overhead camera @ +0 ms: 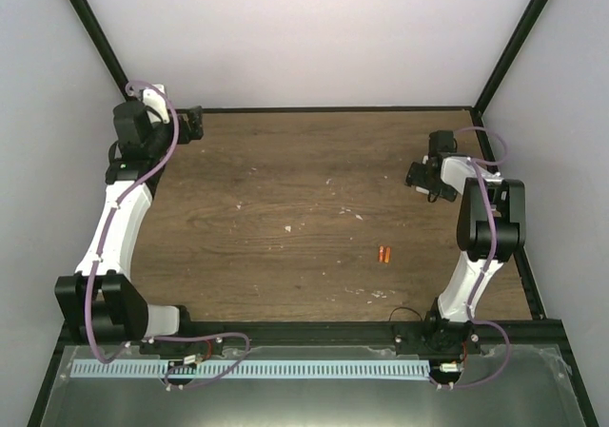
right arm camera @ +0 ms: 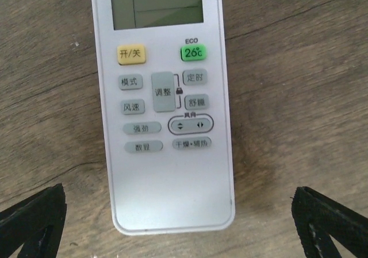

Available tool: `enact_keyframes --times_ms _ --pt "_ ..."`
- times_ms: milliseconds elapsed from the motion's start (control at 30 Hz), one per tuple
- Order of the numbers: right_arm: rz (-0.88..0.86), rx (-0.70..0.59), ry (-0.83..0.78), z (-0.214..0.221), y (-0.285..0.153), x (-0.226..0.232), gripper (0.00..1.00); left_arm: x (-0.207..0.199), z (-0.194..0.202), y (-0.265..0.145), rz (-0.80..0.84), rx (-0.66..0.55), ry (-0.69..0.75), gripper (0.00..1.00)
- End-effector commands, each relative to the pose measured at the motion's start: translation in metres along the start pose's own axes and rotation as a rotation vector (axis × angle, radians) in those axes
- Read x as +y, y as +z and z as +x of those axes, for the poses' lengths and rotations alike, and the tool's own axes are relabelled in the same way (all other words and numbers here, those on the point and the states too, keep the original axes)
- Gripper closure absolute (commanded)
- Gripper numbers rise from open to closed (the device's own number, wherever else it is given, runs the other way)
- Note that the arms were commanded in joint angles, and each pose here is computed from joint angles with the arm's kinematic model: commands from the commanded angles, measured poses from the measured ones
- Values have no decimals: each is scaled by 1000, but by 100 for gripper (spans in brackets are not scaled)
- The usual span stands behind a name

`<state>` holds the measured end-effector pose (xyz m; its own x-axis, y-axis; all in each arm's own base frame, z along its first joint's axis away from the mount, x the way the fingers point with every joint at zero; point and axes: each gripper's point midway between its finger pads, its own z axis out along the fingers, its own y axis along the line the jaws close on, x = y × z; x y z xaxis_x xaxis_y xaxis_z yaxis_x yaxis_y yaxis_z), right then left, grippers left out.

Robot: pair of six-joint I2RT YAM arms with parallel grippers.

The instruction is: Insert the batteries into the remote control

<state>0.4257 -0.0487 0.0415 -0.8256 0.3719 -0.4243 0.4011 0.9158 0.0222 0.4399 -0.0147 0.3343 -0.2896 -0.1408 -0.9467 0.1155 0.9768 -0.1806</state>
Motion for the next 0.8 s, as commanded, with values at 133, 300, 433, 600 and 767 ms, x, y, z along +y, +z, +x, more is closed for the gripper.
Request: enact_keyframes --times_ms 133,300,433,600,767 --pt "36 -11 3 -15 4 -4 6 4 6 12 3 12 7 0" --pt "53 -2 -16 -13 6 -7 9 6 9 17 -3 25 8 0" --pt "38 17 -22 -8 11 -4 12 6 9 20 -3 29 7 0" --pt "40 28 -66 -5 13 0 25 9 11 24 -15 48 -3 0" --pt "46 30 -99 -2 15 4 35 10 12 28 -17 74 -31 0"
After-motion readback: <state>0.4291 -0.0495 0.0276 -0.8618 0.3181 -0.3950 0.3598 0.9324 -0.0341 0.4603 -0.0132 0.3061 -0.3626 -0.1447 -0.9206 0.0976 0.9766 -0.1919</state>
